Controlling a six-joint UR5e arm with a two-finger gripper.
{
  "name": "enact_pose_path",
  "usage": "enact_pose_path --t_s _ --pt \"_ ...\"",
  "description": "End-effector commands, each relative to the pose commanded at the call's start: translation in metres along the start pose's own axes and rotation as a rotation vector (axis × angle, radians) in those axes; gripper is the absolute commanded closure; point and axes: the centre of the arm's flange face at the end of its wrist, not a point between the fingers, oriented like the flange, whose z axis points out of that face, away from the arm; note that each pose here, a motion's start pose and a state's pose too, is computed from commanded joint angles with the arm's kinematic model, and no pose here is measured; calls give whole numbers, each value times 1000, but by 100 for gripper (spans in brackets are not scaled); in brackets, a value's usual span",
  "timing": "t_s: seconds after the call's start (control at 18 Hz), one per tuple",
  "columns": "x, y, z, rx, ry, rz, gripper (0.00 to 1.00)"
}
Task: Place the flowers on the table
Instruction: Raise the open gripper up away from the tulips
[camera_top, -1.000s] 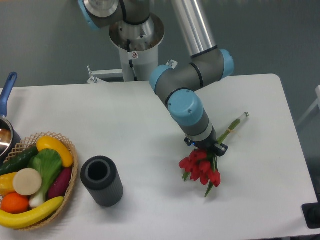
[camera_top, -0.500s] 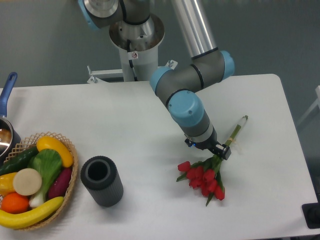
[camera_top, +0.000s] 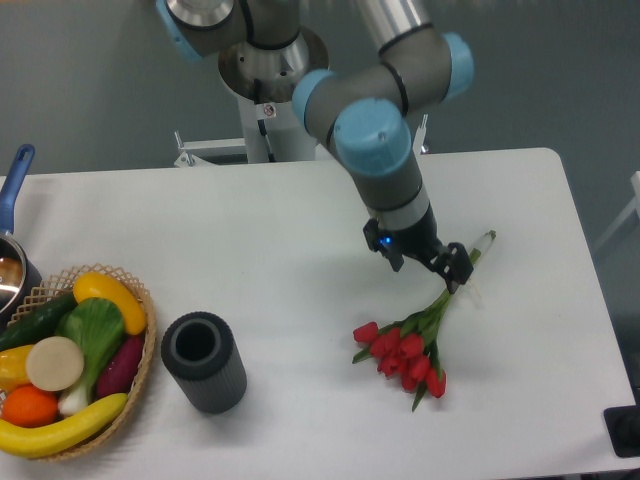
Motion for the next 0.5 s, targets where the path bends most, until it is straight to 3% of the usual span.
enact_pose_path --t_s 0.11,0.28,0.5 --pt "-14 23 -17 69 53 -32 0" --pt "-32 64 -37 116 112 68 0" --pt "-43 109 -48 162 137 169 0"
